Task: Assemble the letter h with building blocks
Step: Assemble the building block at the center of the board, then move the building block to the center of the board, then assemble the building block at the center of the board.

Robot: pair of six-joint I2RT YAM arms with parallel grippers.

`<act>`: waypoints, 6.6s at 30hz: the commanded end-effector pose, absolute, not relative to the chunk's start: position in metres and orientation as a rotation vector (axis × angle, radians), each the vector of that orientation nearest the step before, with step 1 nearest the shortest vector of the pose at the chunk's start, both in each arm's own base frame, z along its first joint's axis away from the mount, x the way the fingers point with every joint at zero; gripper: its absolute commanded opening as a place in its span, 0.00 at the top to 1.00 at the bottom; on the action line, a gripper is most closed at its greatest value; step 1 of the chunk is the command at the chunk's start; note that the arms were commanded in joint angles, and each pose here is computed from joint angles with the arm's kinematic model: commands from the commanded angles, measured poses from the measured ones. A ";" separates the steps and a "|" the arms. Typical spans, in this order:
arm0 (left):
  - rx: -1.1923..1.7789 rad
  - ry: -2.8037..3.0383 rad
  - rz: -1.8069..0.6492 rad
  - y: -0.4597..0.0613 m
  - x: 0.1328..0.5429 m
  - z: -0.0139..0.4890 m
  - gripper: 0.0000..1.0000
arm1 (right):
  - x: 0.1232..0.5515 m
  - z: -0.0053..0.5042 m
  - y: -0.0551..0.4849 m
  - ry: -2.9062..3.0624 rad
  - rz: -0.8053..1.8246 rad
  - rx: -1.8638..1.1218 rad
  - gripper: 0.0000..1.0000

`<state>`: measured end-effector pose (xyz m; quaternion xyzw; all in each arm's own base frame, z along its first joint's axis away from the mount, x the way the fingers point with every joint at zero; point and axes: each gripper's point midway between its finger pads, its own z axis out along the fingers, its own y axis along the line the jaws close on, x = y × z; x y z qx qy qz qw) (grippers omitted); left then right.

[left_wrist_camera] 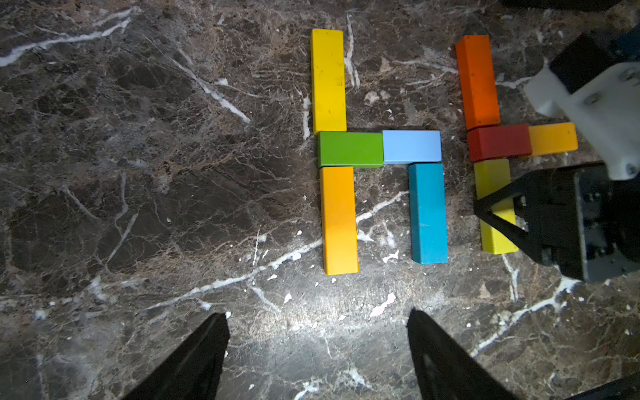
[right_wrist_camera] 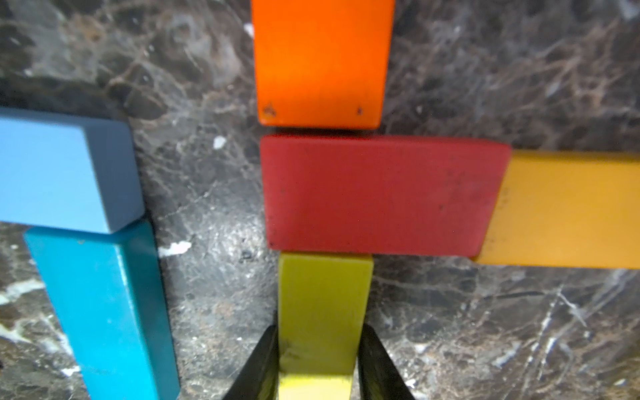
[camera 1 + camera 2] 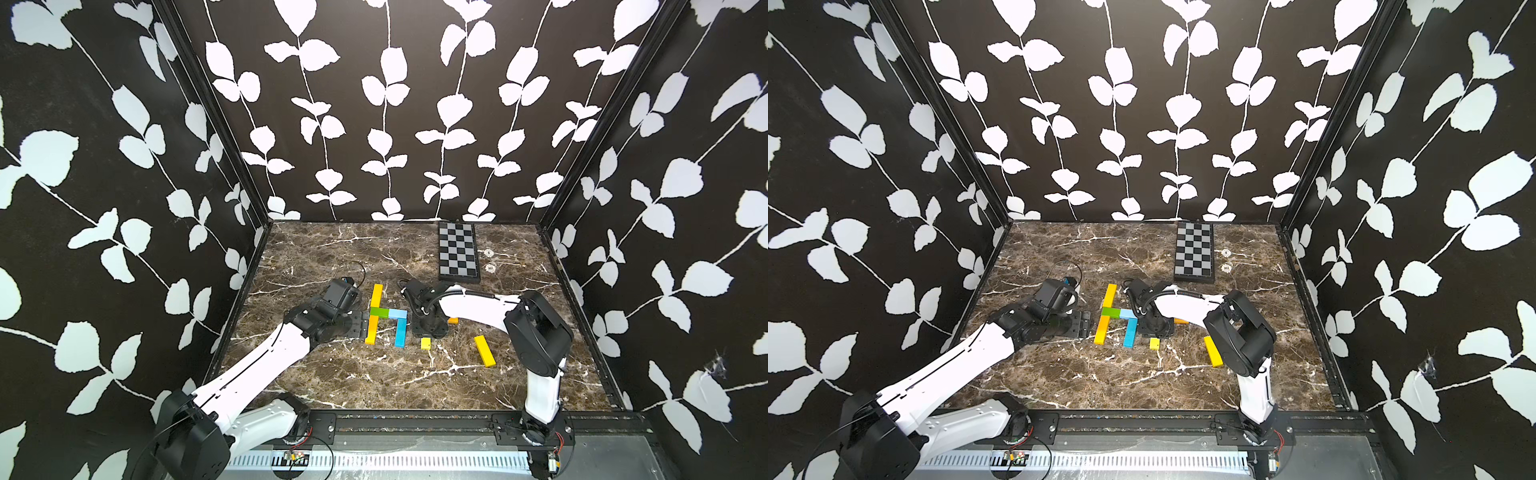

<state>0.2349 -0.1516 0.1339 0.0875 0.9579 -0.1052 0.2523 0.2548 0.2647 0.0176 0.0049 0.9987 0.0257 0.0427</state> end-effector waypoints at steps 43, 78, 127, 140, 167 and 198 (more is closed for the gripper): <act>0.249 2.590 -0.296 -0.150 0.232 0.137 0.17 | 0.255 0.008 0.270 3.077 0.074 -0.022 0.50; 0.184 2.540 -0.413 -0.164 0.240 0.172 0.16 | 0.192 0.031 0.100 3.059 0.256 0.195 0.17; 0.172 2.571 -0.399 -0.167 0.246 0.157 0.18 | 0.251 0.024 0.175 3.090 0.024 0.031 0.73; 0.176 2.574 -0.388 -0.166 0.244 0.152 0.18 | 0.252 0.018 0.172 3.104 0.020 0.053 0.71; 0.177 2.579 -0.377 -0.165 0.245 0.150 0.18 | 0.262 0.019 0.173 3.093 0.050 0.082 0.57; 0.186 2.582 -0.378 -0.166 0.245 0.148 0.18 | 0.263 0.016 0.172 3.102 0.025 0.072 0.68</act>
